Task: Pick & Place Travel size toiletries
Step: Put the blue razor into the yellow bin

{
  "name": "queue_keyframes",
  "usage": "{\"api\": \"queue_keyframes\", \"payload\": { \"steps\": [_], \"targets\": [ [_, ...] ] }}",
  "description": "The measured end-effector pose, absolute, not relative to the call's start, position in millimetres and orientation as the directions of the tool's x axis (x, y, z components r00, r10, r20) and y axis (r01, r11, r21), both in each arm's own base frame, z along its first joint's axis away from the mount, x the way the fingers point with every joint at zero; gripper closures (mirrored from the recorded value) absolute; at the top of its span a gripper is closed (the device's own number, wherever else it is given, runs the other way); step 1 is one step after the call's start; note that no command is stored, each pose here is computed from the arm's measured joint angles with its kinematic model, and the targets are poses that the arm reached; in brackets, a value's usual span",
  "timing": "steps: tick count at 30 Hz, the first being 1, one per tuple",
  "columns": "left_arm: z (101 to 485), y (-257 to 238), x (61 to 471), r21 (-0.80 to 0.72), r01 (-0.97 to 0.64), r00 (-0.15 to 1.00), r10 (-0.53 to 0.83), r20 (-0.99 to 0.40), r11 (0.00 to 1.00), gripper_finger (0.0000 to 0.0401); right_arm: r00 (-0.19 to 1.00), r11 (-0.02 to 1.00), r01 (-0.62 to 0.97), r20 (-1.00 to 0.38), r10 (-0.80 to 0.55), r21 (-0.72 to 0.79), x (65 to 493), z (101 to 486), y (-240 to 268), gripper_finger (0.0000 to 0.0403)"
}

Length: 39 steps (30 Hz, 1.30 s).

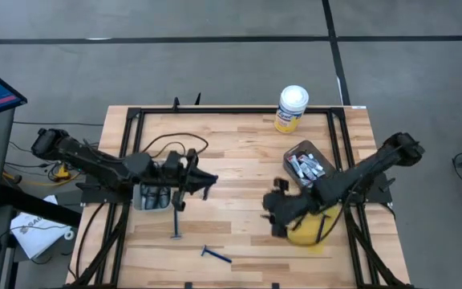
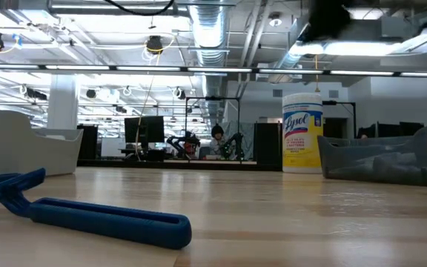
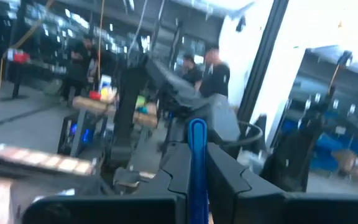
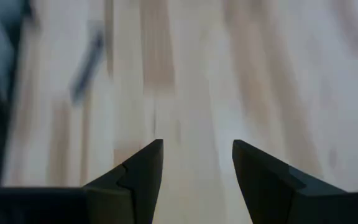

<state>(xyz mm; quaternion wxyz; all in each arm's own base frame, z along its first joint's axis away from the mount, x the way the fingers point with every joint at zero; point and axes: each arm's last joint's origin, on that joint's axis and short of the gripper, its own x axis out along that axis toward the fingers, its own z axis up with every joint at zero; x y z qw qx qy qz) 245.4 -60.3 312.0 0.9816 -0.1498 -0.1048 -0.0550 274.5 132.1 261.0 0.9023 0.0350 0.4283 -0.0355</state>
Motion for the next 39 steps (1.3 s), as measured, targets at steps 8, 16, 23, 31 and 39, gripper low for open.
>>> {"api": "queue_keyframes", "payload": {
  "steps": [8, 16, 23, 31, 39],
  "targets": [
    [319.8, -59.3, 247.8, -0.293, 0.169, 0.938, -0.062, 0.341, 0.941, 0.0385, 0.947, 0.978, 0.145, -0.309, -0.093, 0.151, 291.5, 338.4, 81.8, 0.0215],
    [309.3, -61.9, 256.5, -0.287, 0.158, 0.950, -0.067, 0.304, 0.945, 0.0385, 0.993, 0.979, 0.117, -0.014, -0.117, 0.168, 302.9, 369.0, 55.0, 0.0216],
    [305.3, -55.1, 262.1, -0.274, 0.123, 0.954, -0.039, 0.296, 0.954, 0.0385, 0.999, 0.984, 0.042, 0.018, -0.046, 0.174, 318.7, 366.6, 57.8, 0.0214],
    [299.8, -44.2, 268.3, -0.270, 0.082, 0.962, -0.005, 0.275, 0.959, 0.0385, 1.000, 0.995, 0.017, 0.012, -0.019, 0.103, 345.5, 371.1, 64.0, 0.0214],
    [302.0, -43.5, 267.6, -0.244, 0.087, 0.955, -0.011, 0.295, 0.966, 0.0384, 0.999, 0.997, 0.028, 0.020, -0.030, 0.072, 351.0, 374.6, 60.4, 0.0214]
  ]
}}
